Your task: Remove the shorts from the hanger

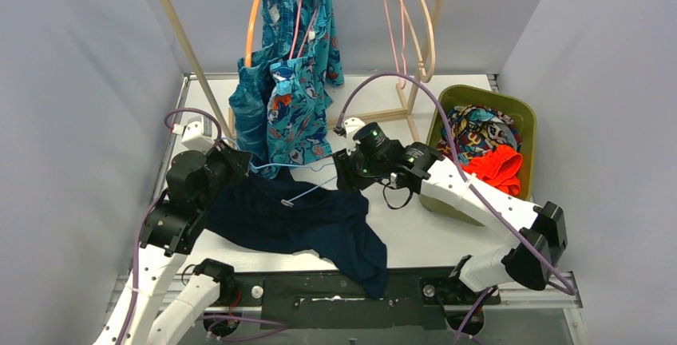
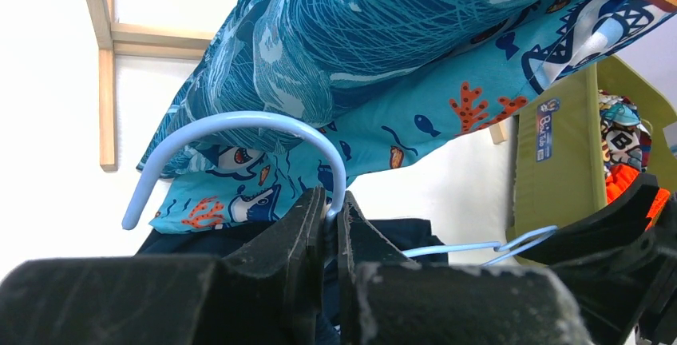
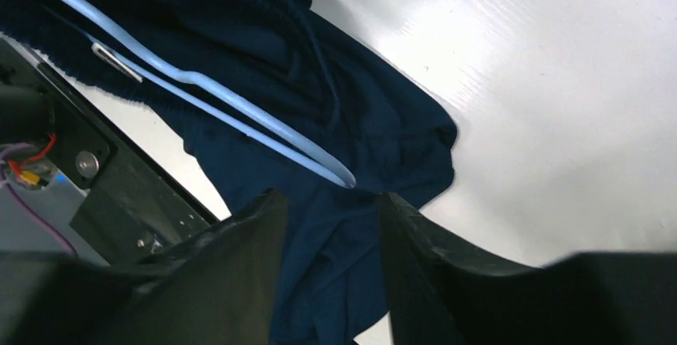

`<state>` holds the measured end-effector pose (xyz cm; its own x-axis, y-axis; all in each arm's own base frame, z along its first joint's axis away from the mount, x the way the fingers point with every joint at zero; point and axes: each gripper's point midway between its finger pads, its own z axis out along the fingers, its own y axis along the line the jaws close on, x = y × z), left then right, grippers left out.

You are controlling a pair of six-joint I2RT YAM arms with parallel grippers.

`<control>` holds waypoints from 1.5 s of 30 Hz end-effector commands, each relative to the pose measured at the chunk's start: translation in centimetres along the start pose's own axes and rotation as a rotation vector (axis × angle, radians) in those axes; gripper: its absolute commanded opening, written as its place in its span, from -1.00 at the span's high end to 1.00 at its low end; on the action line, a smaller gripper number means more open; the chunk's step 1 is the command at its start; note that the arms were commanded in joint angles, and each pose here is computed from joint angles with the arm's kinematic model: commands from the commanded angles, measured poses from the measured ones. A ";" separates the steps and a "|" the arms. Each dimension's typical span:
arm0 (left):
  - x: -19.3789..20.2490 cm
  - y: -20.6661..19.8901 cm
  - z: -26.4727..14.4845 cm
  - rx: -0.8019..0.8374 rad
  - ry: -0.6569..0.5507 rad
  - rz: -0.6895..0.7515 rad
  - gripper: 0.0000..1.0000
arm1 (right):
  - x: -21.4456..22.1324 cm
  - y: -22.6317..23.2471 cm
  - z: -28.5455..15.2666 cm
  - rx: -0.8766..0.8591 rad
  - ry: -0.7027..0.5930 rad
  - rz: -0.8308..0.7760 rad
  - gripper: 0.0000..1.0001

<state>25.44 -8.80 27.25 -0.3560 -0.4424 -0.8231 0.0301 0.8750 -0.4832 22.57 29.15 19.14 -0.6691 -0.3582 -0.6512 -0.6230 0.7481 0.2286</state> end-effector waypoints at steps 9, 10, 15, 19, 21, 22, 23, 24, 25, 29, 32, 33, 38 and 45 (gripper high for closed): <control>-1.3 -2.1 0.1 0.103 -0.031 0.022 1.00 | -4.9 0.8 -5.2 -0.039 -0.326 -0.048 -0.40; -1.1 -2.3 0.2 0.115 -0.024 0.024 1.00 | -4.9 0.9 -5.1 -0.047 -0.336 -0.053 -0.42; -0.4 -3.4 0.3 0.181 0.015 0.045 1.00 | -5.0 1.7 -4.4 -0.110 -0.329 -0.122 -0.44; 0.1 -4.1 0.2 0.223 0.040 0.055 1.00 | -4.6 2.9 -3.4 -0.213 -0.252 -0.169 -0.29; 0.2 -4.1 0.0 0.224 0.041 0.053 1.00 | -4.0 3.9 -2.9 -0.289 -0.198 -0.199 -0.17; 0.2 -4.0 0.0 0.222 0.039 0.053 1.00 | -3.8 4.4 -2.9 -0.317 -0.182 -0.213 -0.09; 0.2 -3.9 0.0 0.219 0.039 0.053 1.00 | -3.6 4.6 -2.9 -0.334 -0.173 -0.220 0.00; 0.2 -3.8 -0.1 0.214 0.033 0.052 1.00 | -3.4 4.6 -2.9 -0.341 -0.167 -0.225 0.08; 0.1 -3.7 -0.2 0.212 0.028 0.051 1.00 | -3.2 4.6 -2.9 -0.341 -0.165 -0.231 0.19; 0.1 -3.5 -0.4 0.208 0.016 0.048 1.00 | -3.2 4.3 -4.0 -0.341 -0.205 -0.237 0.73; 0.2 -3.5 -0.4 0.213 0.010 0.037 1.00 | -3.3 5.1 -5.1 -0.387 -0.241 -0.246 0.89; 0.1 -3.6 -0.4 0.218 0.004 0.035 1.00 | -3.2 5.2 -5.5 -0.394 -0.247 -0.246 0.94; -0.1 -4.1 -0.7 0.245 0.000 0.038 0.40 | -2.0 4.1 -6.9 -0.339 -0.231 -0.227 1.00; 0.2 -4.7 -1.3 0.300 -0.009 0.044 -0.03 | 0.0 5.0 -10.9 -0.400 -0.269 -0.190 1.00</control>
<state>24.30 -12.16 27.91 -0.3957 -0.4052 -0.8241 0.2383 0.8213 -0.5183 16.82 27.81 25.76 -0.4463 -0.3420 -0.8270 -0.8614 0.4146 0.2934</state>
